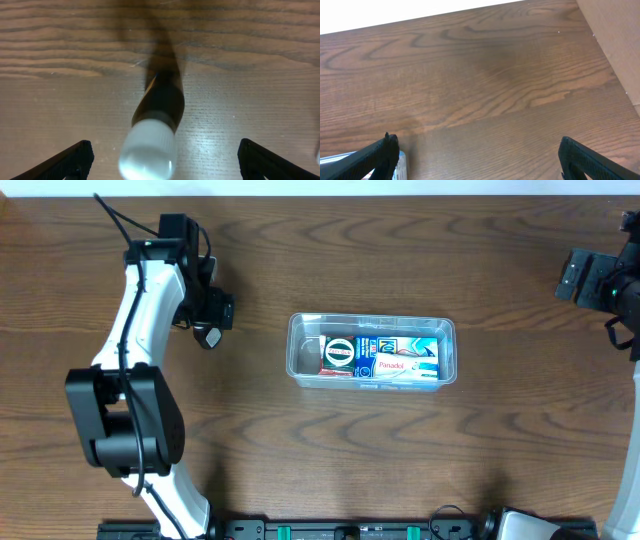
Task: Pack container
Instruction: 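Grasp the white-capped dark bottle with left gripper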
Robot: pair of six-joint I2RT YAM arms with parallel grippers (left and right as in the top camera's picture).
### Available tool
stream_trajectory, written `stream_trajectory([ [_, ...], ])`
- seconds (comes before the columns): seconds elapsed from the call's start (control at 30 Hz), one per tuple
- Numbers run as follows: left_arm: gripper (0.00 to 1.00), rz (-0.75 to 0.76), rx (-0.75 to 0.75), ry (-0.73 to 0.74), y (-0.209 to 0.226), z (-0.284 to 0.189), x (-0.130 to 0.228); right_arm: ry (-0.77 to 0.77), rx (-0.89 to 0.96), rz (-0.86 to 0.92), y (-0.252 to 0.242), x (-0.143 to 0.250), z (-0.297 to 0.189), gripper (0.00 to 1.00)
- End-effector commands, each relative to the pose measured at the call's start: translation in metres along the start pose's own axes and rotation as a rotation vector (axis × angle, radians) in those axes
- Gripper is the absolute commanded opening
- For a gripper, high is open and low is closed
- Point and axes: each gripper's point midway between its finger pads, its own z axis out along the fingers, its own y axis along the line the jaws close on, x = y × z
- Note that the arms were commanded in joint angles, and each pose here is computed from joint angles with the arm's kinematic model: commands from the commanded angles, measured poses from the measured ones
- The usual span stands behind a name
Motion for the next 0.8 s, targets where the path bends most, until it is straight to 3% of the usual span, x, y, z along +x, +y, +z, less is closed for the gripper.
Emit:
stream_trajectory([
  [0.0, 0.92, 0.031, 0.015, 0.016, -0.0025, 0.0094, -0.0012, 0.001, 0.008, 0.021, -0.003, -0.0001, 0.0004, 0.99],
  [0.07, 0.91, 0.032, 0.015, 0.021, -0.0026, 0.0129, -0.0014, 0.001, 0.008, 0.021, -0.003, -0.0001, 0.0004, 0.99],
  [0.37, 0.63, 0.028, 0.017, 0.034, -0.0031, 0.0174, 0.0, 0.001, 0.008, 0.021, -0.003, -0.0001, 0.0004, 0.99],
  [0.53, 0.4, 0.012, 0.018, 0.039, -0.0033, 0.0178, 0.0012, 0.001, 0.008, 0.021, -0.003, -0.0001, 0.0004, 0.99],
  [0.77, 0.24, -0.021, 0.017, 0.04, -0.0033, 0.0178, 0.0014, 0.001, 0.008, 0.021, -0.003, -0.0001, 0.0004, 0.99],
])
